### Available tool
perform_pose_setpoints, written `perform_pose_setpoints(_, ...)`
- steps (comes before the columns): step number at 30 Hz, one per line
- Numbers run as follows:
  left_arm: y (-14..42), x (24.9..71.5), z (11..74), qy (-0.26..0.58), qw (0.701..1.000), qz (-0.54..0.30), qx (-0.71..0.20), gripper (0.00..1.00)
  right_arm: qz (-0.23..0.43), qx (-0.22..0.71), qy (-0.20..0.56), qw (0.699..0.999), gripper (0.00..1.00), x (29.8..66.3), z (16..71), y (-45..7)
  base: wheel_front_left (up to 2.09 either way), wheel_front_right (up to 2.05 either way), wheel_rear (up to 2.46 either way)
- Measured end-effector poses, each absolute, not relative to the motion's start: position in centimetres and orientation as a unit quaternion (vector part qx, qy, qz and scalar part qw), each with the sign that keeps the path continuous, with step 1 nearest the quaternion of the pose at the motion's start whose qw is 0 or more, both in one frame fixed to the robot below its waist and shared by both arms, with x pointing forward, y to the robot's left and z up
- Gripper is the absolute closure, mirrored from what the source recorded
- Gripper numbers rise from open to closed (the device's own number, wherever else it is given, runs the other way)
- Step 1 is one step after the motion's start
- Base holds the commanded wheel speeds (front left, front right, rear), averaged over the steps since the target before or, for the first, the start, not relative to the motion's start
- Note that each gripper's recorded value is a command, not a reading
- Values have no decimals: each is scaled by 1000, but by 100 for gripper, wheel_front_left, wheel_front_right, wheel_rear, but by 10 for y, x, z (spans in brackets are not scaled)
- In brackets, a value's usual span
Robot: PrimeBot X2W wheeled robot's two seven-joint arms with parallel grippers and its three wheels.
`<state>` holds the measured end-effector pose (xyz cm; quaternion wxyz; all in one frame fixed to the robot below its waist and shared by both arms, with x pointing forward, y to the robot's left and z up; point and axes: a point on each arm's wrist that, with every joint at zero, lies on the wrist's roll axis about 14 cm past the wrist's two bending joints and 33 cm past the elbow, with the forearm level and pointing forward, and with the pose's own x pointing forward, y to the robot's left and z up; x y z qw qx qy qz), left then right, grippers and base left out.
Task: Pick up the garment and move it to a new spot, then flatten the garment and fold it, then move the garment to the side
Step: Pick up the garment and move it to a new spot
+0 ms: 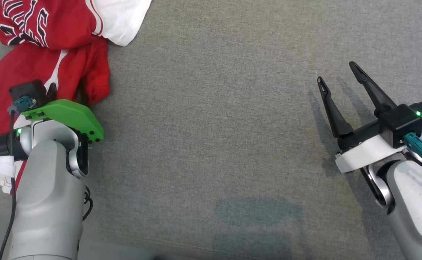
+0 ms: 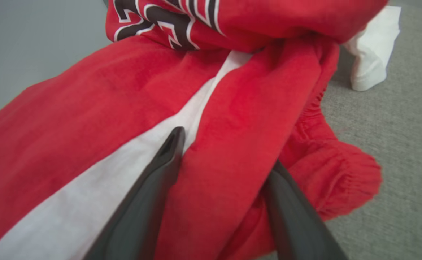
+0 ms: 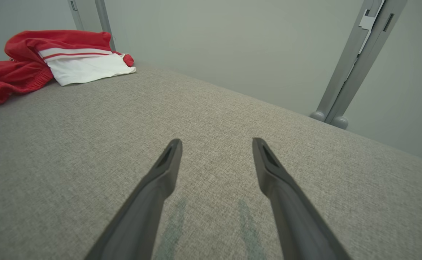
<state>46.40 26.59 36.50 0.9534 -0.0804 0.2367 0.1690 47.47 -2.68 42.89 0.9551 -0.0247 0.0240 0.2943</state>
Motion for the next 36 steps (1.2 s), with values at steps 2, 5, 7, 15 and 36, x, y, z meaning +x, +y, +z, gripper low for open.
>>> perform_pose_setpoints(2,265,467,367,231,955,168,-79,100,293,-25,24,955,0,475,429,-28,0,0,0)
perform_pose_setpoints(5,263,473,375,214,960,163,-75,100,287,-28,23,957,0,477,430,-31,0,0,0)
perform_pose_setpoints(7,262,476,381,201,964,159,-71,100,282,-31,22,959,0,478,431,-33,0,0,0)
perform_pose_setpoints(15,248,481,410,146,981,117,-54,100,287,-23,4,958,0,475,445,-25,0,0,0)
perform_pose_setpoints(36,166,465,488,32,996,-50,-73,100,222,7,-18,975,0,444,484,-43,0,0,0)
